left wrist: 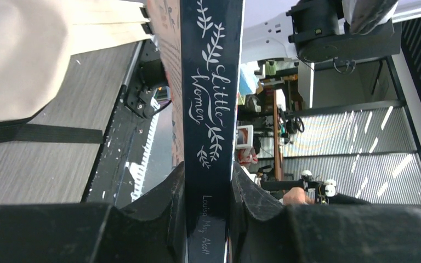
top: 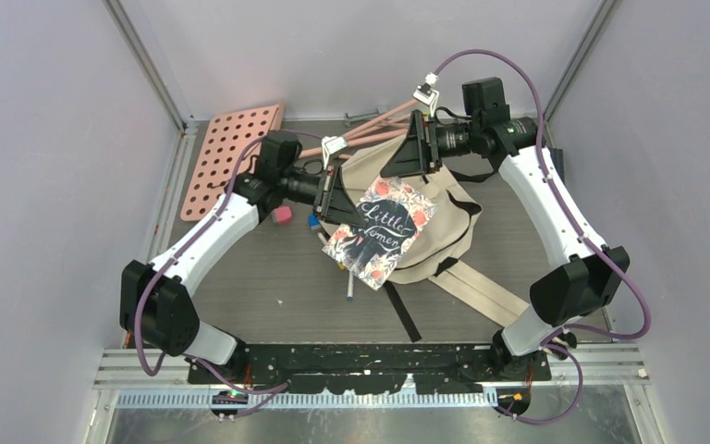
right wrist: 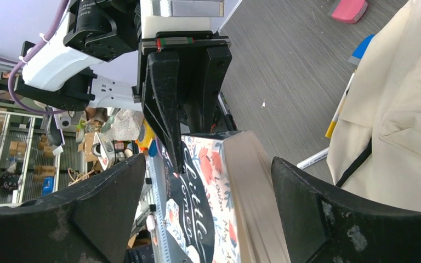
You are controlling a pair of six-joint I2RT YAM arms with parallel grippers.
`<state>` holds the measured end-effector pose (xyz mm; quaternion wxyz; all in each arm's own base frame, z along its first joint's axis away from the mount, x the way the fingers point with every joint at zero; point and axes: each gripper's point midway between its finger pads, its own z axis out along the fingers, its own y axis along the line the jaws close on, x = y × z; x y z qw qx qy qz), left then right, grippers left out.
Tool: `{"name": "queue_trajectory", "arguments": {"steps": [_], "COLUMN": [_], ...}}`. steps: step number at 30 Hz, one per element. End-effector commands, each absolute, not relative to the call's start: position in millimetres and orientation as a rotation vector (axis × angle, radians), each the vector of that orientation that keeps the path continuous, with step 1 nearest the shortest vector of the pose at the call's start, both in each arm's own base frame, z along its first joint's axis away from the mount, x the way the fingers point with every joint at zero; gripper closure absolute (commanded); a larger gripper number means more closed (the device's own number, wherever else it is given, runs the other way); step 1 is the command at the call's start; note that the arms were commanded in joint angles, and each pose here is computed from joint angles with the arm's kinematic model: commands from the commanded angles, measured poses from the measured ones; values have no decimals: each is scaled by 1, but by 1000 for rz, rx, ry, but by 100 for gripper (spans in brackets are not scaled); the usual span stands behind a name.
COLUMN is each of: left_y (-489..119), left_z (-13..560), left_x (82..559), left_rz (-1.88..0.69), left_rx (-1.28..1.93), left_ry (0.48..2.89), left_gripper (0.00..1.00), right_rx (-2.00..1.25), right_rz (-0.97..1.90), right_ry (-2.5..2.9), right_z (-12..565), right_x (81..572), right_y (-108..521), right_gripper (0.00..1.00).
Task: Pack the student bag
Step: Pick up the book from the center of the board.
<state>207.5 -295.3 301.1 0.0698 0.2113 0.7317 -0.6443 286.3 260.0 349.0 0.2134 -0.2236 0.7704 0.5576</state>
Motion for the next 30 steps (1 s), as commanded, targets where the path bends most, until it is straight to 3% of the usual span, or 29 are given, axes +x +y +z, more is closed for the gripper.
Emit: {"name": "queue_trajectory", "arguments": {"steps": [1, 8, 14, 20, 27, 30], "left_y": [-298, -299, -304, -300, -297, -301], "left_z": [338, 354, 359, 371, 367, 364], "left_x": [191, 187, 195, 187, 183, 190], "left_rz": [-2005, -2021, -2046, -2082, -2066, -2046], "left_rx": [818, 845, 842, 852, 838, 825], "left_ry": [2048, 2008, 1978, 1974, 1969, 1964], "left_gripper": [100, 100, 100, 100, 100, 100], "right_rx": [-707, -744, -737, -690, -691, -699], "right_rz": [1593, 1579, 1615, 1501, 1596, 1655], "right_ry": [2121, 2161, 2160, 2209, 2138, 2112], "right_z": [356, 348, 352, 337, 356, 365], "right_x": [263, 262, 259, 271, 274, 270], "right_y": [259, 256, 258, 251, 256, 258], "right_gripper": [10, 12, 27, 14, 16, 24]}}
